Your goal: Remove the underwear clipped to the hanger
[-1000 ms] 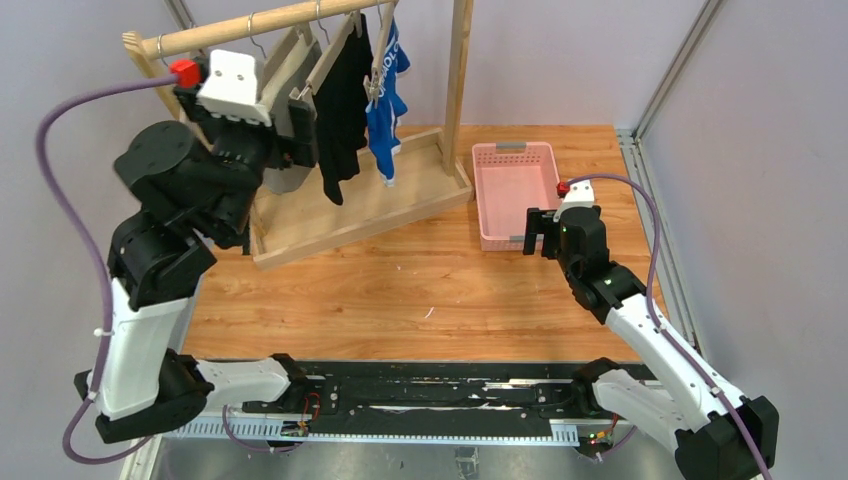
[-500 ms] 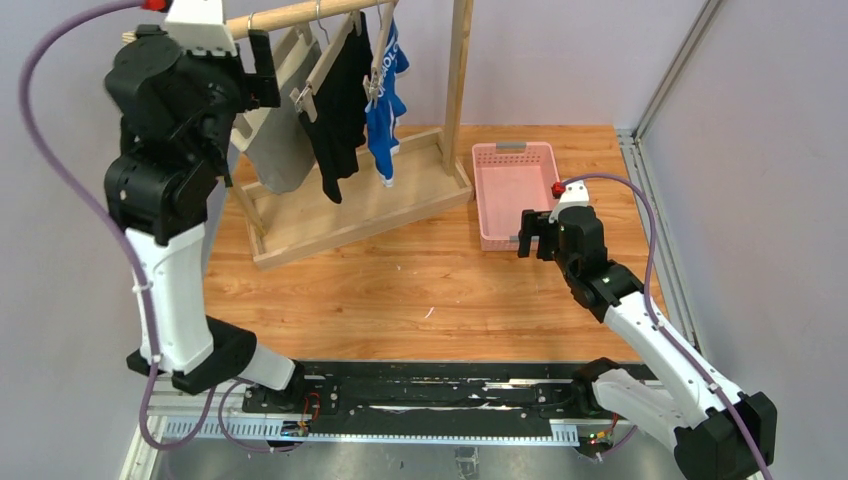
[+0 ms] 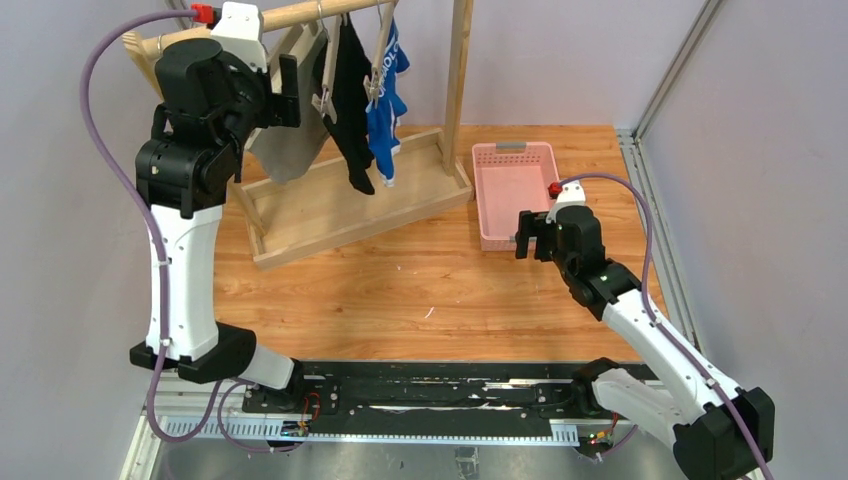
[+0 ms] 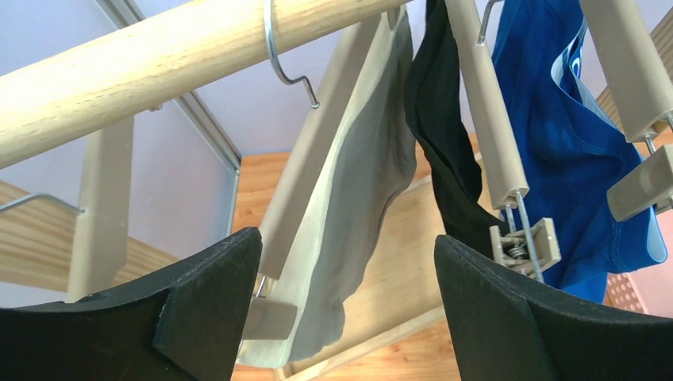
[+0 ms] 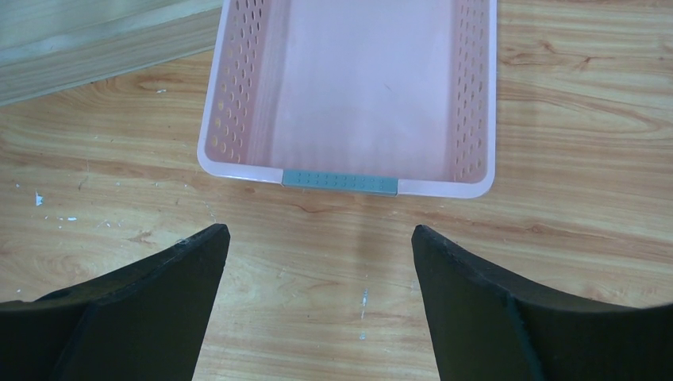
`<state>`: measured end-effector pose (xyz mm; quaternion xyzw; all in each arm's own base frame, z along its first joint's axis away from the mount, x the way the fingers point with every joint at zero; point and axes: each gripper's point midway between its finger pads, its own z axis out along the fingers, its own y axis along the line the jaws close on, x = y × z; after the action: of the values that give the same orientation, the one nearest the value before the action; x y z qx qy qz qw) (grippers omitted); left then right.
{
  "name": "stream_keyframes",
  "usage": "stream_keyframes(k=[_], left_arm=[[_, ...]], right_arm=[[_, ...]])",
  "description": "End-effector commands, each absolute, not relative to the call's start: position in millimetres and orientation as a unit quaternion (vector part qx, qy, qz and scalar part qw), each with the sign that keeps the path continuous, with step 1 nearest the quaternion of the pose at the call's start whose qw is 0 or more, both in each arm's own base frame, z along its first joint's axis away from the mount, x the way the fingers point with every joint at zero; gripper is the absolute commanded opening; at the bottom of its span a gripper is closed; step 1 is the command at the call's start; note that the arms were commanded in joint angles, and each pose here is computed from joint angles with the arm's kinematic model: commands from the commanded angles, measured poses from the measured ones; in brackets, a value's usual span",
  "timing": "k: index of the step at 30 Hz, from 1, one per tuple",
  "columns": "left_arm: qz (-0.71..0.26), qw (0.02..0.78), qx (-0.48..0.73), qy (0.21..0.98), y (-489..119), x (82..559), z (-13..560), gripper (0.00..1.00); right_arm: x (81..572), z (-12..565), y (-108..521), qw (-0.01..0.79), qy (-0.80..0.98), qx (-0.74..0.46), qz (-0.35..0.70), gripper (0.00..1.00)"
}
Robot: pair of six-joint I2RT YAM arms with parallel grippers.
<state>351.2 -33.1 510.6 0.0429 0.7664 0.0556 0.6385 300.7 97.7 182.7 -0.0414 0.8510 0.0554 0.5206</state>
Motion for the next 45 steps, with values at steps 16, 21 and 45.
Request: stream_keyframes(k=[16, 21, 45], left_arm=[[0.105, 0.664, -0.008, 0.74, 2, 365, 525, 0.93], [0.1, 0.654, -0.004, 0.75, 0, 373, 513, 0.9], [0.067, 0.653, 0.005, 0.754, -12, 384, 500, 0.47]], right_arm=[[297, 162, 107, 0.494, 0.864, -0.046, 0.082, 0.87], [296, 156, 108, 0.486, 0.869, -0.046, 0.081, 0.87], [293, 143, 118, 0.465, 0.879, -0.057, 0.093, 0.87]])
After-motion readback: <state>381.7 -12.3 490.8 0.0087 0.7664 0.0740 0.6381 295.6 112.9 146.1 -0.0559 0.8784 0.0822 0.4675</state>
